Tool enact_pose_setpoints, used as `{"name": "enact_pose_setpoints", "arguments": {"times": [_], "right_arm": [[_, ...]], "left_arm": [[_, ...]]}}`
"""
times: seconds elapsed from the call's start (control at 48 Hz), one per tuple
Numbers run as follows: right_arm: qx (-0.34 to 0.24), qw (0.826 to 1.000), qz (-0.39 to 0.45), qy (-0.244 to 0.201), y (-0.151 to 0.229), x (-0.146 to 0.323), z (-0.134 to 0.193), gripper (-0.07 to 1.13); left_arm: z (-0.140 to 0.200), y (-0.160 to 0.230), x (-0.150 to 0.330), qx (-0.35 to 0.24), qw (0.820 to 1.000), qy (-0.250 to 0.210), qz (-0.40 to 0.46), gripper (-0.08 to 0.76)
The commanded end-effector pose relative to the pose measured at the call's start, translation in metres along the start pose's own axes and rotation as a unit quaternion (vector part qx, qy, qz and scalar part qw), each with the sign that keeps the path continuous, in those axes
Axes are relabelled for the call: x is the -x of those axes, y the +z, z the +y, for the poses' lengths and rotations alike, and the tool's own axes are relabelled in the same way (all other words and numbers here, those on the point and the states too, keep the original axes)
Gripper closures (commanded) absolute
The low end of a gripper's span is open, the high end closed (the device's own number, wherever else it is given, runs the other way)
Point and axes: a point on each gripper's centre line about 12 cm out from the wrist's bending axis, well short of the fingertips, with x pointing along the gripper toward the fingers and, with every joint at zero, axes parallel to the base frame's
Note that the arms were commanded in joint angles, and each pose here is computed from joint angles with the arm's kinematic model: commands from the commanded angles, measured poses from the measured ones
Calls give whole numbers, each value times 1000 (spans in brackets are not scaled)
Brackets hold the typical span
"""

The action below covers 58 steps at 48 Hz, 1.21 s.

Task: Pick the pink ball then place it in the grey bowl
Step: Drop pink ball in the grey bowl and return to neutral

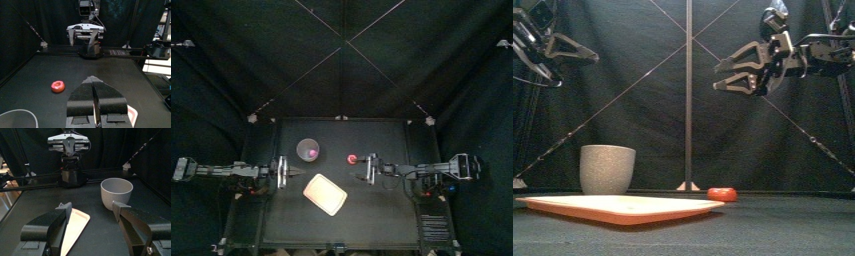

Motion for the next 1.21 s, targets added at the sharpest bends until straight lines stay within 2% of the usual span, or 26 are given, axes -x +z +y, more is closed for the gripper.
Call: {"name": "enact_pose_setpoints", "arguments": {"times": [0.021, 0.333, 0.833, 1.208], "right_arm": [[-2, 999, -32, 1, 16, 18, 2, 86], [-5, 999, -43, -5, 8, 70, 1, 86], [-14, 1000, -17, -15, 3, 85, 0, 86], [-13, 999, -36, -16, 15, 117, 1, 86]], "left_arm": [[1, 3, -1, 0, 1000, 2, -5, 642], [1, 1, -1, -1, 1000, 4, -2, 642], [3, -1, 0, 11, 1000, 10, 1, 642], [3, -3, 0, 11, 1000, 10, 2, 642]]}}
